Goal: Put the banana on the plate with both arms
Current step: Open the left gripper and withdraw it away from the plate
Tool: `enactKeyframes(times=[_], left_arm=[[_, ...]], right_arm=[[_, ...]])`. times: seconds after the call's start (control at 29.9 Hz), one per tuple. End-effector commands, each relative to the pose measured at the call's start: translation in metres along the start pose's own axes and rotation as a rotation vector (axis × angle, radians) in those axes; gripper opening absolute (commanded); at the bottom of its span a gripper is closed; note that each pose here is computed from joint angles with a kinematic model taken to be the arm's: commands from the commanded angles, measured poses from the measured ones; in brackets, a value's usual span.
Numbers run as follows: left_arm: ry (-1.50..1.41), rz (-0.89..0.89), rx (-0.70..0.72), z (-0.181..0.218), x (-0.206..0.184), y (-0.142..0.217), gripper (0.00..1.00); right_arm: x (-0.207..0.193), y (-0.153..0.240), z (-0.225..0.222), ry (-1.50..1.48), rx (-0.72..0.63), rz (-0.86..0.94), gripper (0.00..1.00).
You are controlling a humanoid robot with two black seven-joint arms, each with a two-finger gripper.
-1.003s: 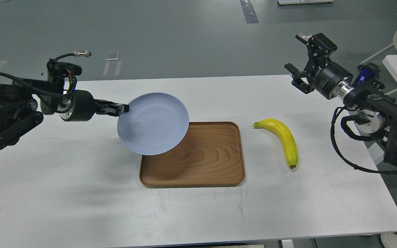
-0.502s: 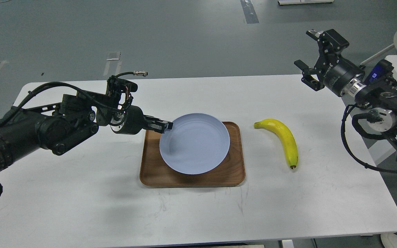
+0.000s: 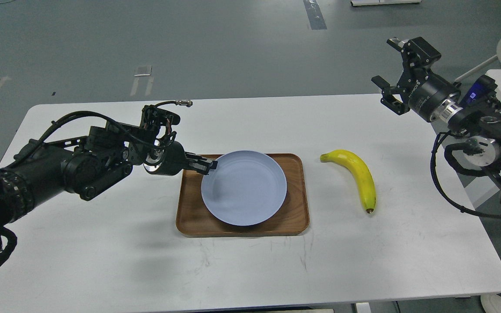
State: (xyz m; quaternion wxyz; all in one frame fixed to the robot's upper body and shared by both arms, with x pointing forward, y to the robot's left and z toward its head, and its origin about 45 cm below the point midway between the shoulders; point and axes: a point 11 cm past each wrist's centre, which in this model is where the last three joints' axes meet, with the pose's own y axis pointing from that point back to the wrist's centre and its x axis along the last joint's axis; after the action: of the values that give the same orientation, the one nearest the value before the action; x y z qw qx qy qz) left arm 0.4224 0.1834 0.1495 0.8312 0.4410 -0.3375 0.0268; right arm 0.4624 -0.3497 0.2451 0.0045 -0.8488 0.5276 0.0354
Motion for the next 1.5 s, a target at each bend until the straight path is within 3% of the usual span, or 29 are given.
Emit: enactKeyframes(times=[0.0, 0.43, 0.47, 0.64, 0.7, 0.74, 1.04, 1.27, 1.37, 1.47], left_arm=[[0.002, 0.001, 0.004, -0.002, 0.0, 0.001, 0.0], [0.006, 0.0, 0.007, -0.002, -0.002, -0.001, 0.0], [0.005, -0.002, 0.002, 0.0, -0.002, -0.003, 0.04], [0.002, 0.006, 0.0, 0.0, -0.001, -0.003, 0.5], [0.005, 0.019, -0.003, 0.001, 0.001, -0.003, 0.88], [0.008, 0.023, -0.004, 0.001, 0.002, -0.002, 0.98], [0.151, 0.167, -0.021, -0.014, 0.037, 0.03, 0.98], [0.743, 0.545, -0.278, -0.032, 0.084, 0.085, 0.98], [0.952, 0.628, -0.371, -0.051, 0.081, 0.108, 0.98], [1.088, 0.697, -0.374, -0.08, 0.054, 0.123, 0.98]], right_arm=[[0.0, 0.0, 0.0, 0.0, 0.0, 0.0, 1.0], [0.003, 0.002, -0.001, 0.004, 0.0, 0.005, 1.0], [0.003, 0.002, -0.001, 0.004, -0.002, 0.006, 1.0], [0.003, 0.002, -0.001, 0.004, -0.002, 0.006, 1.0], [0.003, 0.002, -0.001, 0.004, -0.002, 0.006, 1.0], [0.003, 0.002, -0.001, 0.004, -0.002, 0.006, 1.0], [0.003, 0.003, 0.0, 0.004, -0.003, 0.005, 1.0], [0.003, 0.003, 0.0, 0.004, -0.003, 0.005, 1.0], [0.003, 0.003, 0.0, 0.005, -0.004, 0.005, 1.0], [0.001, 0.002, 0.0, 0.003, -0.005, -0.001, 1.0]])
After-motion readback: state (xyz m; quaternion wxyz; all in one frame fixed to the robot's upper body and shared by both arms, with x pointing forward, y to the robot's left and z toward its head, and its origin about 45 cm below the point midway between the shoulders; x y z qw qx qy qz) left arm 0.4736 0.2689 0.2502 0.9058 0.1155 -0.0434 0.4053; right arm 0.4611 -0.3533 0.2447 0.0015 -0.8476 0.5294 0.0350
